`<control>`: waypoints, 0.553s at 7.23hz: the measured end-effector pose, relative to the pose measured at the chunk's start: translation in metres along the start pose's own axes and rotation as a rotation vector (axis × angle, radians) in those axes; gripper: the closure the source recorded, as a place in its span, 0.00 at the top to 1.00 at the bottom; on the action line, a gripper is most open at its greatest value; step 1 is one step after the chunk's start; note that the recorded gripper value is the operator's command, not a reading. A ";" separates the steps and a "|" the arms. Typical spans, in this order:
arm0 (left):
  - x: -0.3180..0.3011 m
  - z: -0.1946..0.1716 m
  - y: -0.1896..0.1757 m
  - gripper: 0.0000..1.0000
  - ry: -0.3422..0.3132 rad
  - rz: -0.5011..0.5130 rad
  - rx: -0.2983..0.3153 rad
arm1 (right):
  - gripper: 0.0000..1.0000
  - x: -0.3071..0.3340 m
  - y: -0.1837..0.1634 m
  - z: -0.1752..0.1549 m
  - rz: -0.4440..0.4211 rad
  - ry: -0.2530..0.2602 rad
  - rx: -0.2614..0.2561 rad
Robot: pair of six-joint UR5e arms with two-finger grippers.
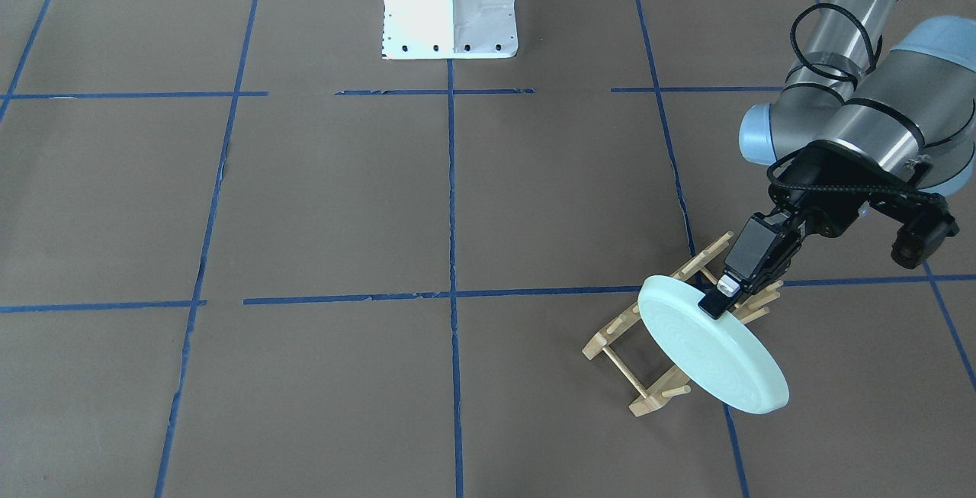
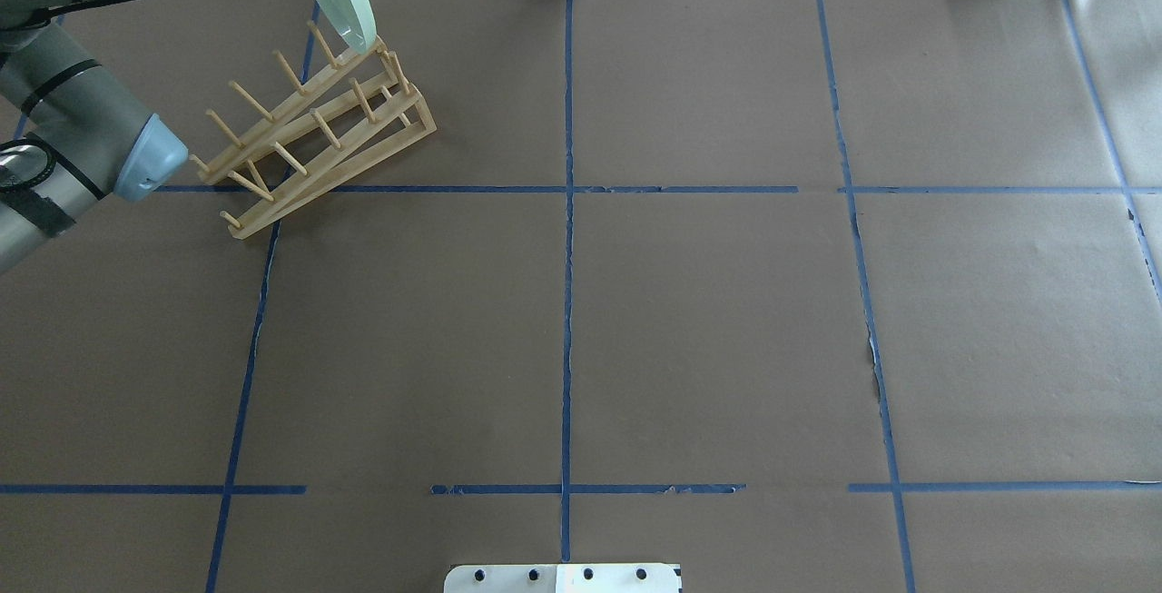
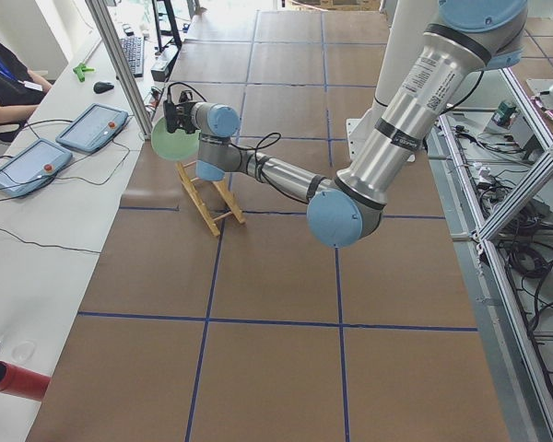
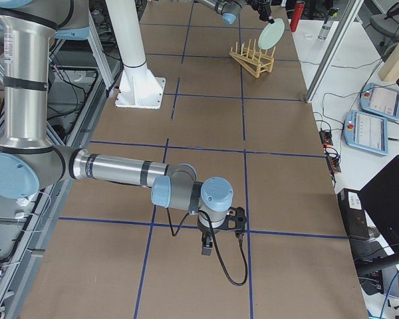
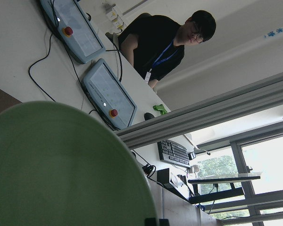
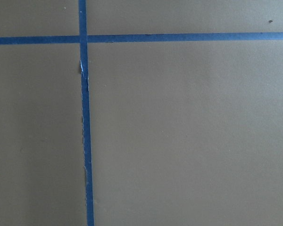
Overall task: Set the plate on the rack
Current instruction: 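Lower the upright plate into the wooden rack slots with the left gripper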
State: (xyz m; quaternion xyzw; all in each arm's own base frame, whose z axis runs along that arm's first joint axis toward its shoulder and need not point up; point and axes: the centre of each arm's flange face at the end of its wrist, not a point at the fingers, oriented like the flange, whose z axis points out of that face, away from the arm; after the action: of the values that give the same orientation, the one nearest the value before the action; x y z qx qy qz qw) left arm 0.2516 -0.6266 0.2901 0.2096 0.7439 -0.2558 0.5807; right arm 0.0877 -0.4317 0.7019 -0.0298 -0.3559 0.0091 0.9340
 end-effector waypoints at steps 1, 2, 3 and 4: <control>-0.003 0.003 0.004 0.00 -0.005 -0.002 -0.006 | 1.00 0.000 0.000 0.000 0.000 0.000 0.000; -0.008 0.007 0.012 0.00 -0.012 -0.006 -0.017 | 1.00 0.000 0.000 0.000 0.000 0.000 0.000; -0.015 0.012 0.021 0.00 -0.022 -0.011 -0.023 | 1.00 0.000 0.000 0.000 0.000 0.000 0.000; -0.024 0.018 0.028 0.00 -0.034 -0.016 -0.022 | 1.00 0.000 0.000 0.000 0.000 0.000 0.000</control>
State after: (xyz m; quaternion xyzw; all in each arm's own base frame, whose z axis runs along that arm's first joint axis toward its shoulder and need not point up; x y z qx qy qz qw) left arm 0.2874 -0.6165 0.3058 0.1927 0.7385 -0.2558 0.5934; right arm 0.0878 -0.4316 0.7018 -0.0298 -0.3559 0.0093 0.9340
